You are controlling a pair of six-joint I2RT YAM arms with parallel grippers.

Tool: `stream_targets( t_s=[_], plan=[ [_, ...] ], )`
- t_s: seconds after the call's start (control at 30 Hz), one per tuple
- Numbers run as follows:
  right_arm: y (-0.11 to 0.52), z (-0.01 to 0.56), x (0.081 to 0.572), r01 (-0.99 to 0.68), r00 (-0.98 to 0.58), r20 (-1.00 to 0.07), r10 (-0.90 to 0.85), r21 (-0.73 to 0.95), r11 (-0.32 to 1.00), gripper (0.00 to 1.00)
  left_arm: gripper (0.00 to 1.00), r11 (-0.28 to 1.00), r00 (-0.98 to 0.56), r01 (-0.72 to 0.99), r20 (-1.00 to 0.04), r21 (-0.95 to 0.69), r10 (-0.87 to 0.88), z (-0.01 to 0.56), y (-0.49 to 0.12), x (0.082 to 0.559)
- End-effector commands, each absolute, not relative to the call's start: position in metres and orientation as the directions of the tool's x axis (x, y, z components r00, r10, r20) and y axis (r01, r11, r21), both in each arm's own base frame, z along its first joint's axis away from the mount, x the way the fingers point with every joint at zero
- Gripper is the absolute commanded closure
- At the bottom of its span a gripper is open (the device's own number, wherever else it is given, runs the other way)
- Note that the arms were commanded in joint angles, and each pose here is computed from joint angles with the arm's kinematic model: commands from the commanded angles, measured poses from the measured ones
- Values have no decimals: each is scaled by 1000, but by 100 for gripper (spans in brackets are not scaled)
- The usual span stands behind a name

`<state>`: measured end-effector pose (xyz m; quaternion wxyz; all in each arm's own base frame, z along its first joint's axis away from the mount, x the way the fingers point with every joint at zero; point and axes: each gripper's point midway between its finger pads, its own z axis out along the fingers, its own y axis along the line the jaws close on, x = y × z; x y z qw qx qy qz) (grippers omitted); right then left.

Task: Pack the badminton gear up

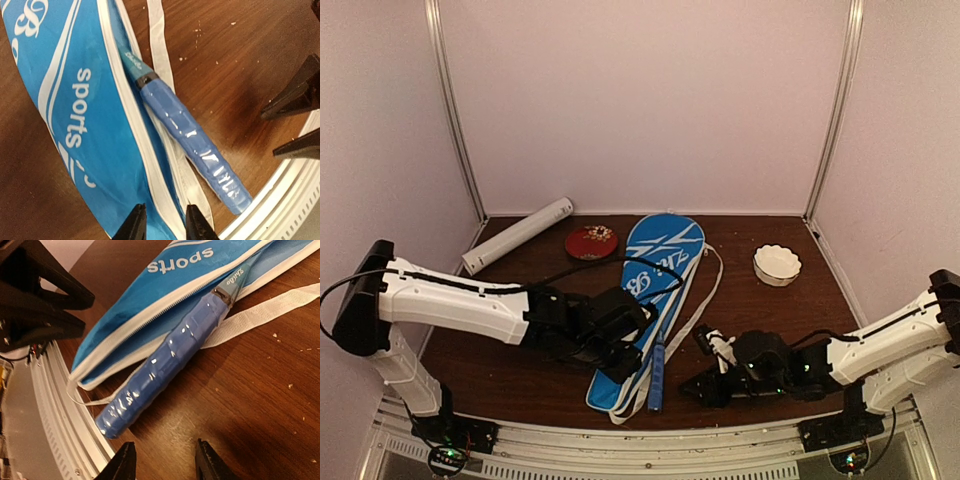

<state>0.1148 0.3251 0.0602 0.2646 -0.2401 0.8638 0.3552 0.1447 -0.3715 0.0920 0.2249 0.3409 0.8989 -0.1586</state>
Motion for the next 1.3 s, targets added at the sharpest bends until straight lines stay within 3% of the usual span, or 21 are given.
stream_targets(
  t_s=[0.0,0.17,0.27,0.57,0.9,1.03,1.27],
  plan=[
    [344,80,113,-512,-832,-543,-118,665,544,58,65,727,-640,687,-478,-6,601,86,-374,160],
    [343,71,119,-403,-890,-454,-38,747,528,62,53,726,-636,686,-444,49,631,81,-378,166],
    [341,65,121,-352,-912,-410,1,786,508,63,51,715,-617,689,-419,121,666,78,-378,170],
    [350,55,118,-265,-948,-316,41,855,447,65,47,647,-570,716,-316,260,758,62,-384,169],
    [352,48,117,-247,-955,-294,37,859,448,66,49,610,-566,704,-231,363,791,48,-373,176],
    [357,44,115,-230,-963,-268,29,872,433,66,57,605,-563,698,-228,384,794,49,-372,179],
    [367,44,114,-208,-971,-238,29,897,390,68,89,647,-574,703,-302,294,761,69,-385,174]
  ],
)
